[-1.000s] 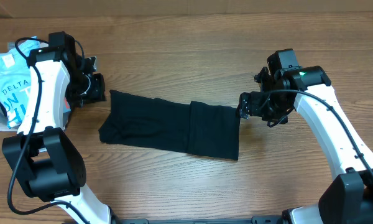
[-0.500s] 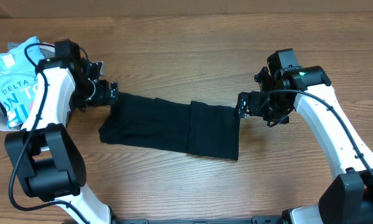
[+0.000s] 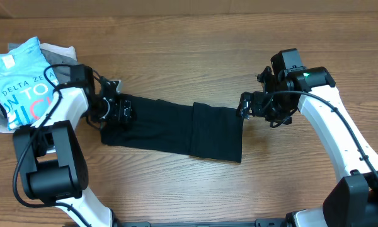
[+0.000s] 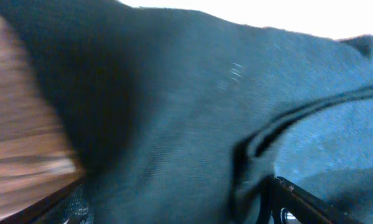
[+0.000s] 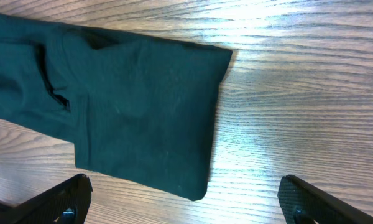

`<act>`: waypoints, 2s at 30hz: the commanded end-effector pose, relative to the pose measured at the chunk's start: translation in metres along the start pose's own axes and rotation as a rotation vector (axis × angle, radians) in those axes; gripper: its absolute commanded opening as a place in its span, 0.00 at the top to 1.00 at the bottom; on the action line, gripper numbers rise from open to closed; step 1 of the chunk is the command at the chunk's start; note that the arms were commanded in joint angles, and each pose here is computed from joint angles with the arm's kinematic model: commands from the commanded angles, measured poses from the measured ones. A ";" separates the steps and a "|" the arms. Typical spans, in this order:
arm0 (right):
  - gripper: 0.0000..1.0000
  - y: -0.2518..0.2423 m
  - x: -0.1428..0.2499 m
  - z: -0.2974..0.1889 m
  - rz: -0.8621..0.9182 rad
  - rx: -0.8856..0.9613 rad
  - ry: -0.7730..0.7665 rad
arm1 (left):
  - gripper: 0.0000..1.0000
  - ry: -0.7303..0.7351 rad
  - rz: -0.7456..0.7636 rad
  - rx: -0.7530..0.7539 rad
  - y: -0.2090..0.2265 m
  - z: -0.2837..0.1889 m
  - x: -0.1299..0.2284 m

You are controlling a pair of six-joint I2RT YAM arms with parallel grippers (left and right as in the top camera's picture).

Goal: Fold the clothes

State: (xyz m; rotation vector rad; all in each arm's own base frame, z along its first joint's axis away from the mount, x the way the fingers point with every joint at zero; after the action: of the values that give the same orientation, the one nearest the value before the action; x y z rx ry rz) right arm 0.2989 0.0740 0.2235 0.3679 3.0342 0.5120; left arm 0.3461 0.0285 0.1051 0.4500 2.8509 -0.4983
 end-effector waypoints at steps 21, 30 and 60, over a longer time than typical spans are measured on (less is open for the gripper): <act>0.00 0.001 0.001 -0.005 -0.003 -0.006 -0.006 | 0.96 0.058 -0.183 -0.290 -0.005 -0.090 -0.052; 0.00 0.002 -0.001 -0.005 -0.007 -0.013 -0.017 | 0.96 0.081 -0.092 -0.166 -0.083 -0.092 -0.079; 0.00 0.001 0.002 -0.005 -0.027 -0.006 -0.001 | 0.87 0.174 0.221 -0.203 -0.246 -0.012 -0.061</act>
State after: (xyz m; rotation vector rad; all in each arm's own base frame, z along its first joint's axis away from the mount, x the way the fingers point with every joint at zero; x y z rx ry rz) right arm 0.2964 0.0736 0.2230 0.3390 3.0521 0.5057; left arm 0.3214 -0.2017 0.2039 0.8220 2.9128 -0.0968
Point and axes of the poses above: each gripper's point midway between its finger pads, its own z axis out along the fingers, its own y axis along the line the jaws close on, x = y × z, the point moved 10 cm from there along -z, back along the fingers, and after that the axes turned 12 degrees about z, right-handed, at the moved point
